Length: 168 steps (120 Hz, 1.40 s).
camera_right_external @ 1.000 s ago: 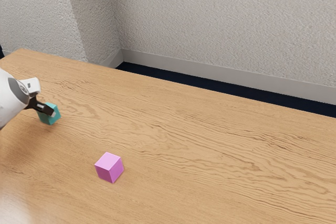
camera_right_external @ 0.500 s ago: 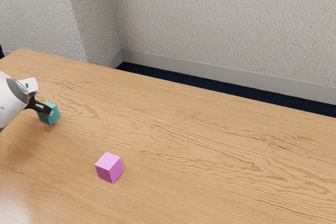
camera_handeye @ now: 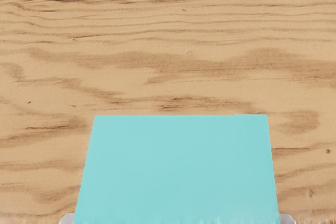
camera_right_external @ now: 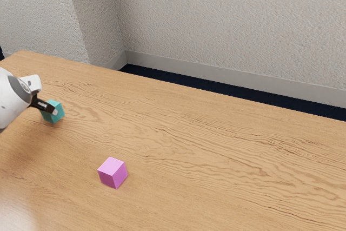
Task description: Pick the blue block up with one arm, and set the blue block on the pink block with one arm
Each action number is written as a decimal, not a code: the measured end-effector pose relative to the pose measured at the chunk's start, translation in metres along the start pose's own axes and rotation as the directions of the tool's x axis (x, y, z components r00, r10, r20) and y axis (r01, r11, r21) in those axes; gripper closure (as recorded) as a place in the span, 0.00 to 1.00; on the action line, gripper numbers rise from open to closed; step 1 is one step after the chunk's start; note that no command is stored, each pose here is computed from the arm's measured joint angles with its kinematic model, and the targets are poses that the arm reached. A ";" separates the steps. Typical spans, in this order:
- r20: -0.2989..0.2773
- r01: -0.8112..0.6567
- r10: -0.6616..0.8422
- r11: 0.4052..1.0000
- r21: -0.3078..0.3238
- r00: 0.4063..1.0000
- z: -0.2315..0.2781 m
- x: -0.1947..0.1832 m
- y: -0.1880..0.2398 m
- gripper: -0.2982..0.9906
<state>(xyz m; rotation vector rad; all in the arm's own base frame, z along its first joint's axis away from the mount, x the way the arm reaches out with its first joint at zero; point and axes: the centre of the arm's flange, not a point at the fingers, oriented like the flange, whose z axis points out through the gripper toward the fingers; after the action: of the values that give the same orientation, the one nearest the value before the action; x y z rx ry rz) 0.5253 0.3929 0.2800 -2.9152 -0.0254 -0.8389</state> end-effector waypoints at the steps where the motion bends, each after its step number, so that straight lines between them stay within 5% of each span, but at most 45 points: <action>1: 0.000 -0.002 0.002 1.000 0.000 1.000 -0.003 0.000 0.002 0.52; 37: -0.039 0.003 -0.005 0.998 -0.059 0.999 -0.109 -0.005 0.143 0.56; 75: -0.090 -0.050 0.033 0.980 -0.193 0.995 -0.163 -0.031 0.272 0.57; 103: -0.057 -0.095 0.083 0.962 -0.255 0.995 -0.166 -0.055 0.332 0.56; 168: -0.031 0.024 -0.032 0.971 -0.236 0.999 -0.174 -0.067 0.345 0.52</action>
<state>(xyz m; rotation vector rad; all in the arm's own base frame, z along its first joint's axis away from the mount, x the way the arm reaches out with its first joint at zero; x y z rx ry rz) 0.3920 0.0325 0.3568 -3.1260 0.0382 -0.9581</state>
